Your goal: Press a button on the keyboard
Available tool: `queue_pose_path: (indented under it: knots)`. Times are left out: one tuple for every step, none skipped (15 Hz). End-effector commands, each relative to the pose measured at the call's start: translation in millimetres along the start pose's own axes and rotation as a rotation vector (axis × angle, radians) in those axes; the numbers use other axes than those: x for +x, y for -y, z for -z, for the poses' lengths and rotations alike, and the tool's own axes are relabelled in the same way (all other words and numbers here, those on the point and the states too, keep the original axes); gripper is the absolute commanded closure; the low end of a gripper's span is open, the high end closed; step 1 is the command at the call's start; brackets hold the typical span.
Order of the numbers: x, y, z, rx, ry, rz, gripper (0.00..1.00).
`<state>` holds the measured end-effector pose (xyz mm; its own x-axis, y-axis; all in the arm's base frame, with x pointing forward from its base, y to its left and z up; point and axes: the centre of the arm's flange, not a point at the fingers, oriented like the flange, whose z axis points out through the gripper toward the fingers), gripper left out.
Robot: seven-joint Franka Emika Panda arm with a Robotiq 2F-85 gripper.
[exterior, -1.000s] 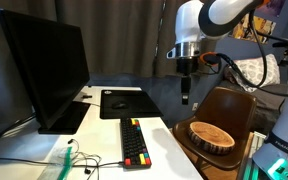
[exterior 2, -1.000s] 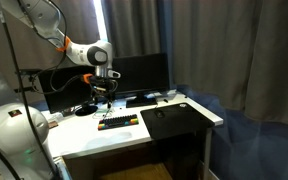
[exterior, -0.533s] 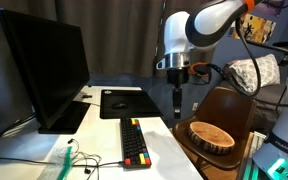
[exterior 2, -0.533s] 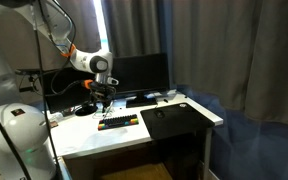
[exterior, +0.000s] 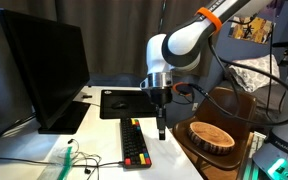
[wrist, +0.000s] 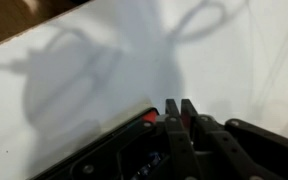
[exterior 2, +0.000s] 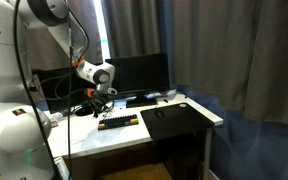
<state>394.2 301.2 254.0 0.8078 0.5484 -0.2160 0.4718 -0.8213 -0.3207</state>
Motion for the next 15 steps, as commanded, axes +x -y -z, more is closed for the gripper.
queue_pose_path:
  knots:
    - [32.3, -1.9, -11.1, 0.037, -0.035, 0.022, 1.0]
    - [37.3, -5.7, -12.7, 0.04, -0.039, 0.019, 1.0]
    - [41.3, -8.3, -14.1, 0.044, -0.042, 0.016, 1.0]
    - [45.1, -11.7, -15.9, 0.049, -0.04, 0.011, 1.0]
    - [48.5, -15.5, -18.1, 0.053, -0.038, 0.007, 1.0]
    - [51.9, -19.5, -20.5, 0.057, -0.037, 0.002, 1.0]
    - [54.4, -23.4, -22.5, 0.057, -0.037, -0.002, 1.0]
    - [56.1, -27.1, -24.3, 0.063, -0.038, -0.005, 1.0]
    - [57.3, -30.4, -26.3, 0.065, -0.037, -0.011, 1.0]
    - [58.3, -33.4, -28.5, 0.07, -0.036, -0.015, 1.0]
    - [59.0, -35.6, -32.2, 0.077, -0.032, -0.017, 1.0]
    - [59.5, -37.3, -35.2, 0.089, -0.023, -0.011, 1.0]
    - [51.1, -35.4, -29.7, 0.061, -0.019, -0.025, 1.0]
    - [51.3, -37.4, -32.1, 0.063, -0.015, -0.026, 0.99]
    - [51.3, -38.2, -32.6, 0.064, -0.014, -0.027, 0.99]
